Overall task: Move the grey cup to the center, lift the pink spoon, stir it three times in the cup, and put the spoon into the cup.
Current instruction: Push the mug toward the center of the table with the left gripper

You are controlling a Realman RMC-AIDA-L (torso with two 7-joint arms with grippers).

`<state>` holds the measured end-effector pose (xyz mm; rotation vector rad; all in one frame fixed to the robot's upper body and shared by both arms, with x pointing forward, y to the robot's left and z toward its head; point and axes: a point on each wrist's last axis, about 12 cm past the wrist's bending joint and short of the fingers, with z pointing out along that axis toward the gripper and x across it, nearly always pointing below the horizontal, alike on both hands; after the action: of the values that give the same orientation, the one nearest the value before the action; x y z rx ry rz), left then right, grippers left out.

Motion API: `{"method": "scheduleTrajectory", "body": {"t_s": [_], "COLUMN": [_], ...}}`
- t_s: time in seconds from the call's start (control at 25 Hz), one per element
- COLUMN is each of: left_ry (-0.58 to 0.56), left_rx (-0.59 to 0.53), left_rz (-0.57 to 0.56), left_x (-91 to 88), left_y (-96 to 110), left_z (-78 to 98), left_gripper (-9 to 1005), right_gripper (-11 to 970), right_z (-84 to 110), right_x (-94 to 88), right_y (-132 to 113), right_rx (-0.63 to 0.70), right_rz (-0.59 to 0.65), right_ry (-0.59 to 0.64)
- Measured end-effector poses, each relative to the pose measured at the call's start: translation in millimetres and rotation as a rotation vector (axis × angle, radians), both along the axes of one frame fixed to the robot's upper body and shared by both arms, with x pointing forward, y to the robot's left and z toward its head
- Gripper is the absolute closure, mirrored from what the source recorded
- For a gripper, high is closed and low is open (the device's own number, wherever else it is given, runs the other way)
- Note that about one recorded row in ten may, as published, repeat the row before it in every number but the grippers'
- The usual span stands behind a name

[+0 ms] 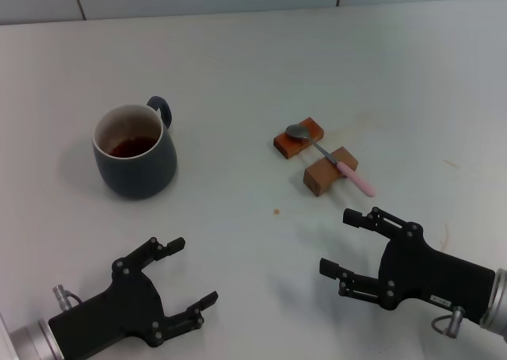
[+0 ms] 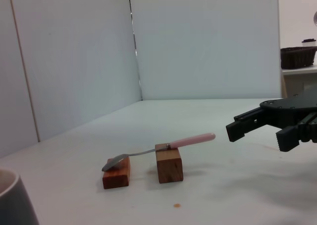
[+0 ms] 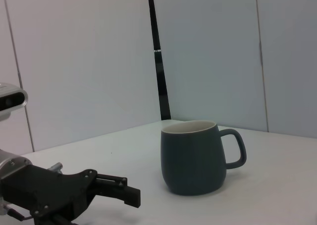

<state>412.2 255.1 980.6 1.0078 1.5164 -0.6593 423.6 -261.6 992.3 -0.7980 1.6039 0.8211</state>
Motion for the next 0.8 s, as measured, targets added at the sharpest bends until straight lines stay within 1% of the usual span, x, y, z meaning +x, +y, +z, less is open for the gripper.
{"method": "scheduleTrajectory", "body": {"t_s": [0.44, 0.48, 0.6, 0.64, 0.68, 0.72, 0.8], "left_ry": [-0.007, -0.022, -0.147, -0.17, -0.209, -0.259, -0.313], "left_rx": [-0.011, -0.029, -0.125, -0.138, -0.153, -0.152, -0.127], "left_rz": [0.016, 0.042, 0.266, 0.311, 0.382, 0.453, 0.508], "left_x": [0.9, 1.3, 1.1, 1.4, 1.8, 3.9, 6.4], "left_y": [1, 2, 23, 27, 34, 41, 47], "left_z": [1.2, 3.3, 16.6, 18.9, 22.2, 25.7, 28.0], "left_gripper": [146, 146, 148, 148, 169, 190, 233], "right_gripper": [124, 124, 124, 124, 124, 124, 124], "right_z": [0.2, 0.1, -0.1, -0.4, -0.6, -0.8, -1.0], "right_x": [0.4, 0.4, -0.2, -1.0, -1.5, -1.8, -2.4], "right_y": [0, 0, 0, 0, 0, -1, -1], "right_rx": [0.0, 0.0, -0.001, -0.002, -0.002, -0.002, -0.002], "right_rz": [0.001, 0.0, 0.0, -0.002, -0.002, -0.003, -0.004], "right_ry": [-0.001, -0.001, -0.002, -0.001, 0.0, 0.0, 0.001]}}
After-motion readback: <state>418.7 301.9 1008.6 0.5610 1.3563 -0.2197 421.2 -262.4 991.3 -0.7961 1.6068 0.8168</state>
